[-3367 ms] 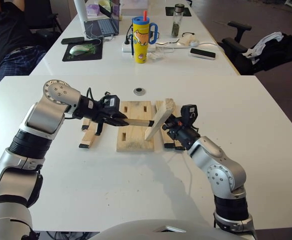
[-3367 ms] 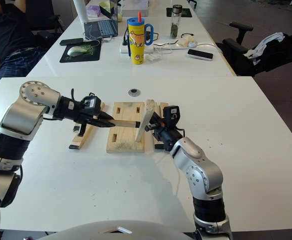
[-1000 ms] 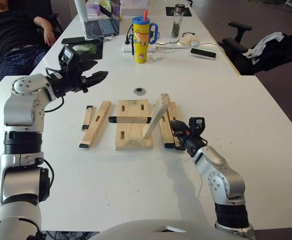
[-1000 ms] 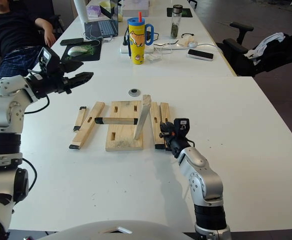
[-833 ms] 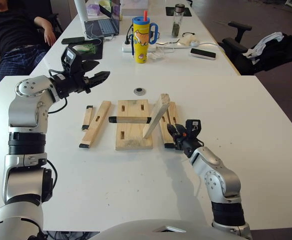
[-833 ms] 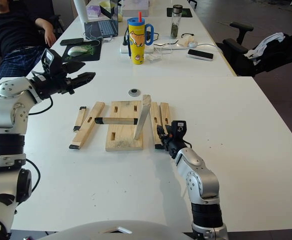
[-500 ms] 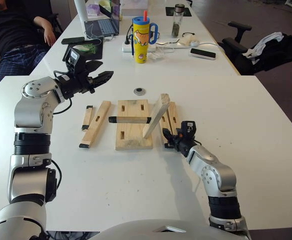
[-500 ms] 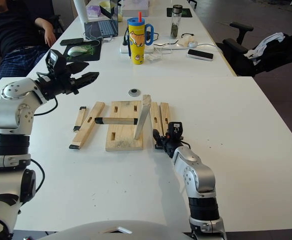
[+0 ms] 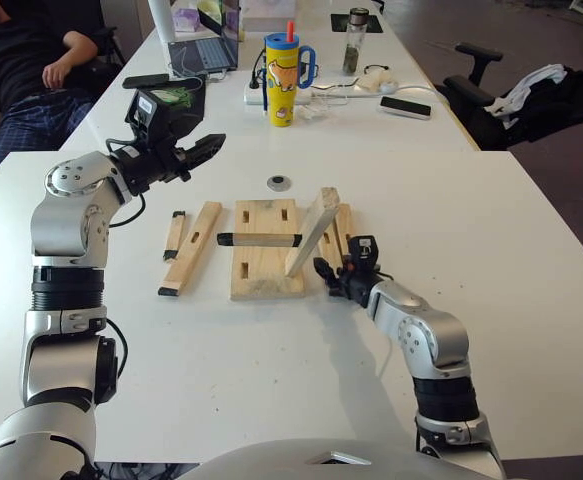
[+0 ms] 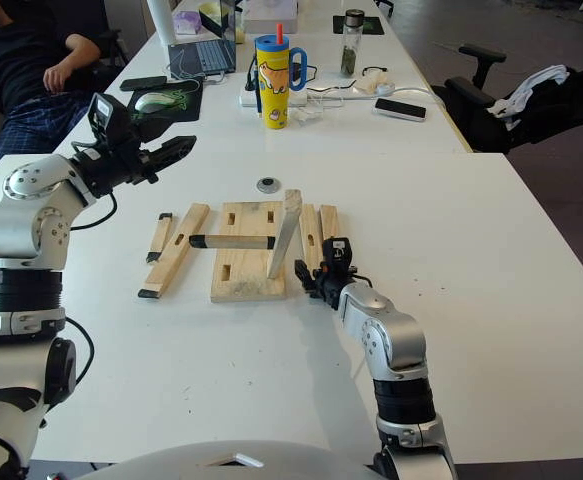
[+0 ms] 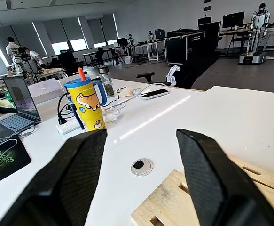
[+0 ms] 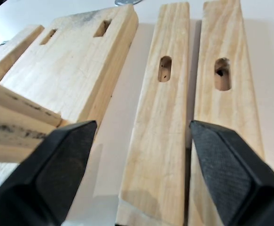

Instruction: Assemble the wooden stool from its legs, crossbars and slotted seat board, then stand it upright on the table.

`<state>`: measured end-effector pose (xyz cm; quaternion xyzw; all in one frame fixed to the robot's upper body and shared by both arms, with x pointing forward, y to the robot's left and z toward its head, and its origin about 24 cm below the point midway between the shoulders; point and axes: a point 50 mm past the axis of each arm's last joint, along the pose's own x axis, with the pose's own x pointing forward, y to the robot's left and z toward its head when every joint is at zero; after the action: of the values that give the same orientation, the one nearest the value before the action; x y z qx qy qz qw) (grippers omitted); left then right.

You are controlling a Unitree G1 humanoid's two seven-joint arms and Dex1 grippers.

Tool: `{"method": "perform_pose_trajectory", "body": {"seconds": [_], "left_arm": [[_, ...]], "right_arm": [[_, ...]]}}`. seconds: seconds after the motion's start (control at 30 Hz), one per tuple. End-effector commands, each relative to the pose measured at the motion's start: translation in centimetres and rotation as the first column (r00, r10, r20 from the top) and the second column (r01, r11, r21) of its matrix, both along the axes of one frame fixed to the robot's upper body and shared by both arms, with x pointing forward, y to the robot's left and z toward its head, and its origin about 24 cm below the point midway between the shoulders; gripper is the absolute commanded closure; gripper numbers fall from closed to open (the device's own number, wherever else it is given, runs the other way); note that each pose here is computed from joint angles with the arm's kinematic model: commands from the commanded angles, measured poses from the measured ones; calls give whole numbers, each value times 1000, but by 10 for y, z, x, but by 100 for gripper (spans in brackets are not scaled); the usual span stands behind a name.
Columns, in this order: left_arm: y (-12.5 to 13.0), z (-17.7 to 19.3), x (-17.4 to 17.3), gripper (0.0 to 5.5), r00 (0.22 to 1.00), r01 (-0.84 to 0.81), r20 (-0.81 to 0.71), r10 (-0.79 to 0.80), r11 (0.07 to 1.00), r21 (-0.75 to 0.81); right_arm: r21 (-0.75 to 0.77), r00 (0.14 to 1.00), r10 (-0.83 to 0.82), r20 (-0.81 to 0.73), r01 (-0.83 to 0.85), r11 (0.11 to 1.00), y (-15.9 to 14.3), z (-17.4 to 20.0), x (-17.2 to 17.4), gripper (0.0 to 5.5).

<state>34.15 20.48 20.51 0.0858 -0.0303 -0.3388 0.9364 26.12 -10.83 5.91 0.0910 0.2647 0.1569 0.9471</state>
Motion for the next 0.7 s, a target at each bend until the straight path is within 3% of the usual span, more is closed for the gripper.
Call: {"method": "perform_pose_trajectory", "body": {"seconds": [0.03, 0.17, 0.33, 0.53, 0.7], "left_arm": [[0, -4, -1, 273, 1000, -4, -13, 4, 1000, -3], [-2, -3, 1, 273, 1000, 8, -18, -8, 1000, -2], [-1, -5, 0, 273, 1000, 2, -20, -2, 1000, 3], [-7, -10, -3, 273, 1000, 16, -24, -16, 1000, 9], [-5, -11, -2, 273, 1000, 12, -24, -12, 1000, 15]], "right_arm": [[-7, 997, -8, -77, 7, 1000, 3, -9, -4, 181], [-61, 995, -7, -101, 1, 998, 4, -9, -4, 181], [-242, 994, -22, -110, -5, 970, 2, -13, -2, 181], [-298, 993, -64, -102, 31, 954, -7, -7, 0, 181], [-248, 993, -57, -105, 30, 968, -2, -3, 3, 181]]}}
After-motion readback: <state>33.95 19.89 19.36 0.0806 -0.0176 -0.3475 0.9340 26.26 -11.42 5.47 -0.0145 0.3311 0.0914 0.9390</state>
